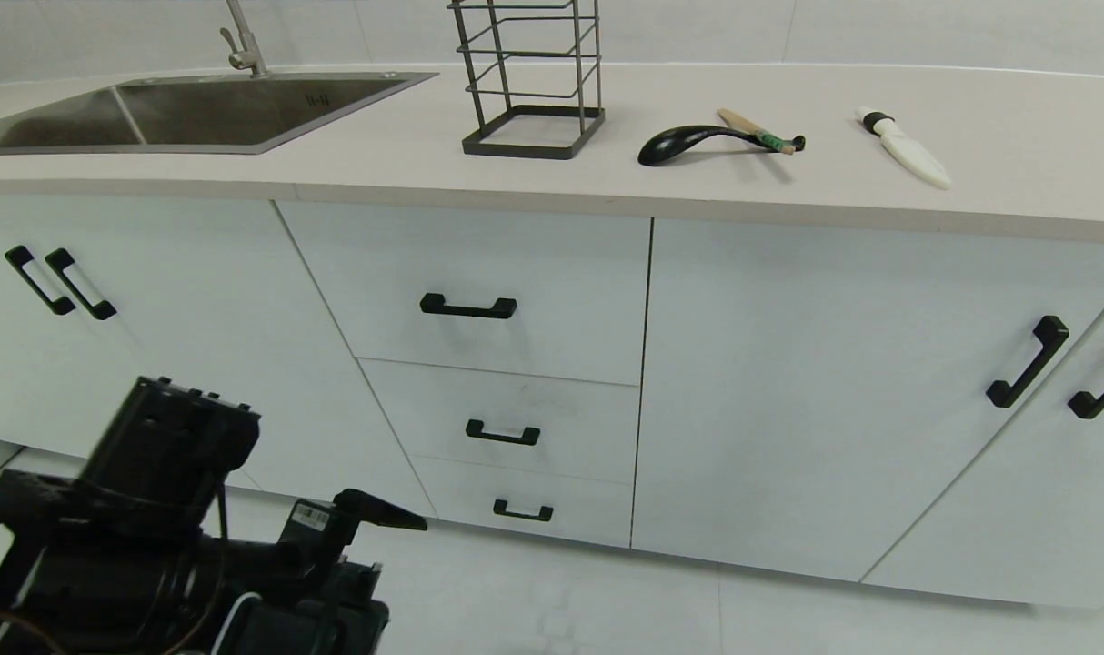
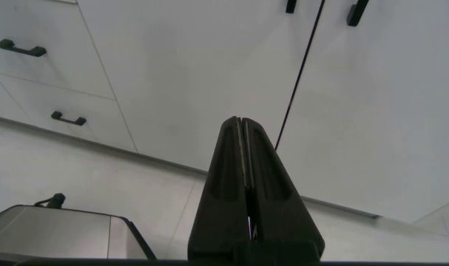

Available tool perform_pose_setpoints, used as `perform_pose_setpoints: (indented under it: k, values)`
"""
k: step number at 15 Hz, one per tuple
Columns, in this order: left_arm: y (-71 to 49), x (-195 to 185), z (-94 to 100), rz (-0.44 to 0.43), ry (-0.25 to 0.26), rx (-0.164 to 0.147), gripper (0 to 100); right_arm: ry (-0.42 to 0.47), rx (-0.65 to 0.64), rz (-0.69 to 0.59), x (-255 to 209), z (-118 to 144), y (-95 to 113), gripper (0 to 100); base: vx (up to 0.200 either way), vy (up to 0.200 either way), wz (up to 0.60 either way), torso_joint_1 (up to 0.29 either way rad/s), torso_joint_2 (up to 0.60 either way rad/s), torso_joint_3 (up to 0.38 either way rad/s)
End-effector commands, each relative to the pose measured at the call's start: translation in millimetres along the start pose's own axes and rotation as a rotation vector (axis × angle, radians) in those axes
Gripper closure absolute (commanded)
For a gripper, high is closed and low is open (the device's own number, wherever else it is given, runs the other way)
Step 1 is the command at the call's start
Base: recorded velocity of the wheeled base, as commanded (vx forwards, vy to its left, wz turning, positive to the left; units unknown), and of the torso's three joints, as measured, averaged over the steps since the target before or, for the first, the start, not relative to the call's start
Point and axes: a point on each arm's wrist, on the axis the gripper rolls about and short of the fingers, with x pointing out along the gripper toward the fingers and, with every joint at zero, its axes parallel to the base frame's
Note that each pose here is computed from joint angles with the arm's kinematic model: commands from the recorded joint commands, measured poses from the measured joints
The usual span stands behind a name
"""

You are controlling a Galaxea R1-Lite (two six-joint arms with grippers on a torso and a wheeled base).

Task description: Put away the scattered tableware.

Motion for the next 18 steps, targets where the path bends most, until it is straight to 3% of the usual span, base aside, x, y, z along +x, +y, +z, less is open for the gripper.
perform_pose_setpoints:
  k: [1, 3, 5, 7, 9, 16, 18]
  values:
    - [9.9, 24, -6.4, -0.06, 0.02, -0.021, 0, -0.002, -0.001, 0.0, 0, 0, 0, 100, 0.0, 0.0, 0.0, 0.0, 0.0, 0.0]
    - [21.9, 30, -15.3, -0.011, 0.066, -0.026, 0, 0.0, -0.001, 0.0, 0, 0, 0, 100, 0.0, 0.0, 0.0, 0.0, 0.0, 0.0]
    - [32.4, 40, -18.1, 0.017, 0.075, -0.018, 0, -0.002, -0.001, 0.0, 0, 0, 0, 100, 0.0, 0.0, 0.0, 0.0, 0.0, 0.0]
    - [48.1, 67, -26.7, 0.009, 0.104, -0.01, 0, -0.002, -0.001, 0.0, 0, 0, 0, 100, 0.0, 0.0, 0.0, 0.0, 0.0, 0.0]
    - [59.7, 81, -29.8, 0.008, 0.127, 0.046, 0, -0.002, -0.001, 0.0, 0, 0, 0, 100, 0.0, 0.0, 0.0, 0.0, 0.0, 0.0]
    - [61.8, 110, -48.8, -0.035, 0.141, 0.041, 0, 0.0, -0.001, 0.0, 0, 0, 0, 100, 0.0, 0.0, 0.0, 0.0, 0.0, 0.0]
    - [74.6, 121, -57.7, -0.016, 0.148, 0.03, 0, 0.0, -0.001, 0.0, 0, 0, 0, 100, 0.0, 0.0, 0.0, 0.0, 0.0, 0.0]
